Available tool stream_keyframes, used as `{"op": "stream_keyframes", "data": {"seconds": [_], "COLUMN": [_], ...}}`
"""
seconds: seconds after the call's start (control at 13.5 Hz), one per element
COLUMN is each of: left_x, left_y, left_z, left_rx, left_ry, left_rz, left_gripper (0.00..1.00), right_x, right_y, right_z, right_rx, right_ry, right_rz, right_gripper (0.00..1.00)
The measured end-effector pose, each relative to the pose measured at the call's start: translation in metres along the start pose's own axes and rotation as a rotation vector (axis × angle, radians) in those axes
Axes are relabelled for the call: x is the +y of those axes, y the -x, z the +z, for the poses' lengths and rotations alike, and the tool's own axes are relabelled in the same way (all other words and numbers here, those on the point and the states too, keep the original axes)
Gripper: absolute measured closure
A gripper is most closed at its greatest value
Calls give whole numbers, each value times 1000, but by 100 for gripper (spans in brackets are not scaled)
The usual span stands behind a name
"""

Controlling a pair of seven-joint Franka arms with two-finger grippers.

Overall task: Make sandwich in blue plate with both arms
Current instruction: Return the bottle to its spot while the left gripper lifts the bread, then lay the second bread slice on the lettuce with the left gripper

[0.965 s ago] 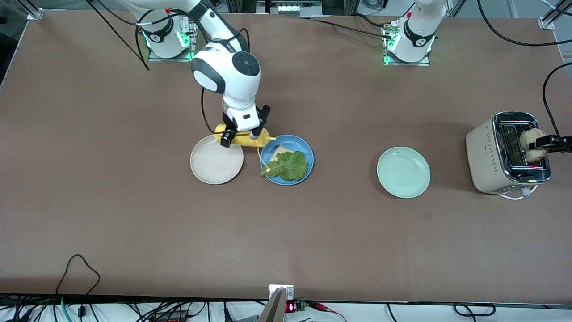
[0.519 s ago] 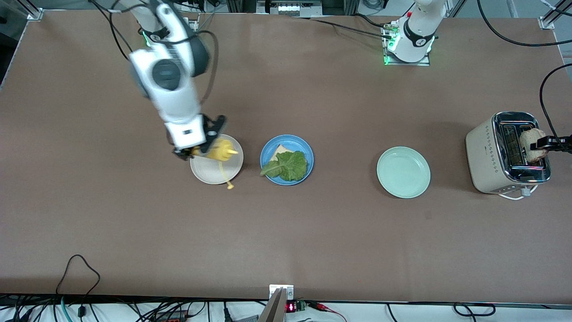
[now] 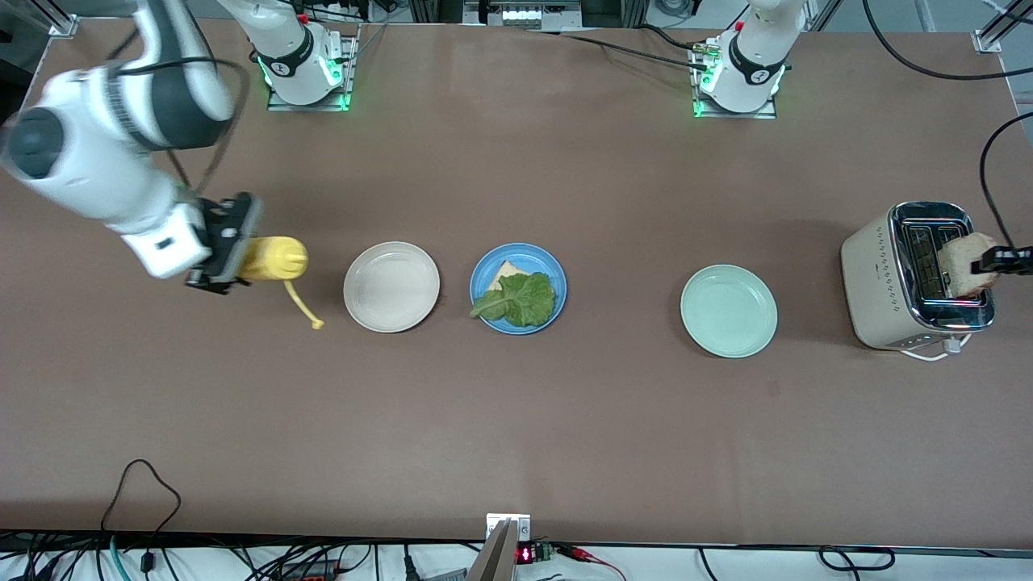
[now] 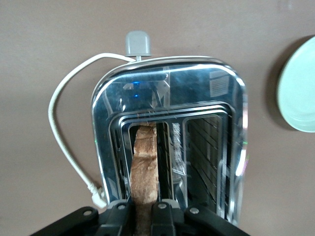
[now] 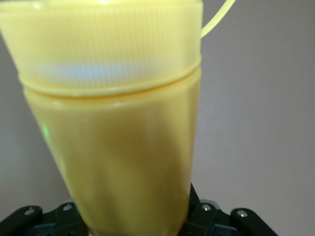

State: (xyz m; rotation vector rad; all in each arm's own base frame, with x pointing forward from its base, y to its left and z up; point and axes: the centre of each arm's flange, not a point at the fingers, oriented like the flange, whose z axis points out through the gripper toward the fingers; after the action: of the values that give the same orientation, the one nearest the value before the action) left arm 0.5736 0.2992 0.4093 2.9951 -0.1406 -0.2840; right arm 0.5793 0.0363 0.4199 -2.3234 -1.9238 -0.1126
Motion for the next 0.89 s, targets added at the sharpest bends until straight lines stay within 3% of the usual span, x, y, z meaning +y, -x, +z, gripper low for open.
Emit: {"op": "stream_keyframes", "data": {"seconds": [0.22,0.37,0.52,0.67,0.89], "left_x": [49,104,171,234,325], "left_y": [11,6,-15,-37,-71], "left_z": [-91,-117,-109,-81,-37], "left_rx": [-1,-35,-69,-99,-140], "left_ry": [5,30,75,194,363], "left_rz": [59,125,206,266,224], "left_gripper": [90,90,90,90,90], "right_x": [9,11,12,10,7], "right_y": [78,125,171,211,239], "right_z": [8,24,52,93,161], "right_rx": [120,224,352,495,688], "right_ry": [-34,-50,-61,-63,-41], "right_rz": [-72,-116,-140,-151,-168], "right_gripper": [34,34,34,34,34]}}
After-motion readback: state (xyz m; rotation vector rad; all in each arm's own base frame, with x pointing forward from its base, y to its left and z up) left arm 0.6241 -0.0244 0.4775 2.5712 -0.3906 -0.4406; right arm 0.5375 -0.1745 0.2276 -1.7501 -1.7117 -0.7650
